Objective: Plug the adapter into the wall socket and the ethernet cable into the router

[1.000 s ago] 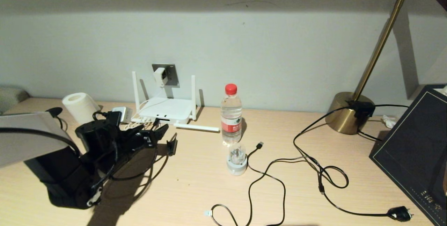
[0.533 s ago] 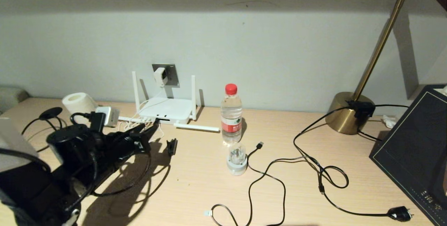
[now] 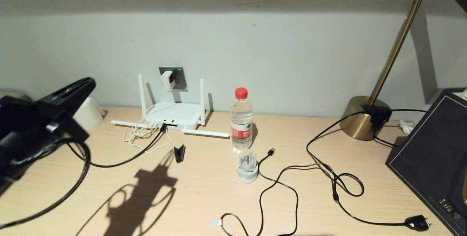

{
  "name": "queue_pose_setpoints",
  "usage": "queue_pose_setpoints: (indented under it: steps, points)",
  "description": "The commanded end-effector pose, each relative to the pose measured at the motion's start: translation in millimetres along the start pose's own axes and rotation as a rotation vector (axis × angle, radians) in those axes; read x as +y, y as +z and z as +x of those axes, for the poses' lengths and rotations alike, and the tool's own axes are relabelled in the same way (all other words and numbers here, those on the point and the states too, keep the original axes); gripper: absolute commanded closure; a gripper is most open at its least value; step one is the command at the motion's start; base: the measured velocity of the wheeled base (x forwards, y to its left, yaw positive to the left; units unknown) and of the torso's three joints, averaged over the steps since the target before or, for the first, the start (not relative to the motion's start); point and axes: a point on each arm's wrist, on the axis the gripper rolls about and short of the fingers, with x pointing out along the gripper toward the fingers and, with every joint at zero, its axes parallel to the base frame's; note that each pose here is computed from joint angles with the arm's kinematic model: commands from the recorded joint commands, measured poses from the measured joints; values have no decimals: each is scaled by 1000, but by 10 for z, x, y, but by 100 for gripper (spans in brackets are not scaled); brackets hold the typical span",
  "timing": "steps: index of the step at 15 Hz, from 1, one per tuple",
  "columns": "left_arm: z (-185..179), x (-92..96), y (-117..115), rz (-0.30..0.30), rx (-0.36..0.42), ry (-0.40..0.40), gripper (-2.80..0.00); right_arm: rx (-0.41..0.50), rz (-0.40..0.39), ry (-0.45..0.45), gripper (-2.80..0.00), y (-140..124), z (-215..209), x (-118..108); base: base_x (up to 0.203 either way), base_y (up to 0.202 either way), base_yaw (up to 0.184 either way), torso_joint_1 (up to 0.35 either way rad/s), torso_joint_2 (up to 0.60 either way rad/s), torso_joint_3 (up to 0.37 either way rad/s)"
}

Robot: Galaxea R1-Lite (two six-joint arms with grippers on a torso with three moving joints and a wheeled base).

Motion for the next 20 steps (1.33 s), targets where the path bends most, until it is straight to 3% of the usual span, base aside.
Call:
queue_pose_setpoints:
  steps: [1, 3, 6, 9, 10, 12, 16, 18, 20]
  points:
    - [-786, -14, 158, 16, 49, -14, 0, 2, -1, 1, 0, -1, 1, 0, 0, 0, 0, 0, 0, 0]
    - [-1306, -90, -106, 23, 187, -74, 0, 1, -1, 1, 0, 2, 0, 0, 0, 0, 0, 0, 0, 0]
    - [-1865, -213, -698, 40, 356, -128, 0, 1, 0, 0, 0, 2, 1, 0, 0, 0, 0, 0, 0, 0]
    - [-1973, -240, -936, 26, 501, 5, 0, 1, 11, 1, 0, 2, 0, 0, 0, 0, 0, 0, 0, 0]
    - [-1979, -241, -953, 18, 519, 39, 0, 1, 13, -1, 0, 2, 0, 0, 0, 0, 0, 0, 0, 0]
    - [-1980, -236, -961, -67, 522, 87, 0, 1, 13, -1, 0, 2, 0, 0, 0, 0, 0, 0, 0, 0]
    - [-2037, -255, -960, -48, 497, 173, 0, 1, 11, 3, 0, 2, 0, 1, 0, 0, 0, 0, 0, 0]
    - [-2075, -270, -978, -38, 503, 156, 0, 1, 27, -1, 0, 2, 0, 0, 0, 0, 0, 0, 0, 0]
    - [-2126, -281, -971, -33, 442, 140, 0, 1, 27, -1, 0, 2, 0, 0, 0, 0, 0, 0, 0, 0]
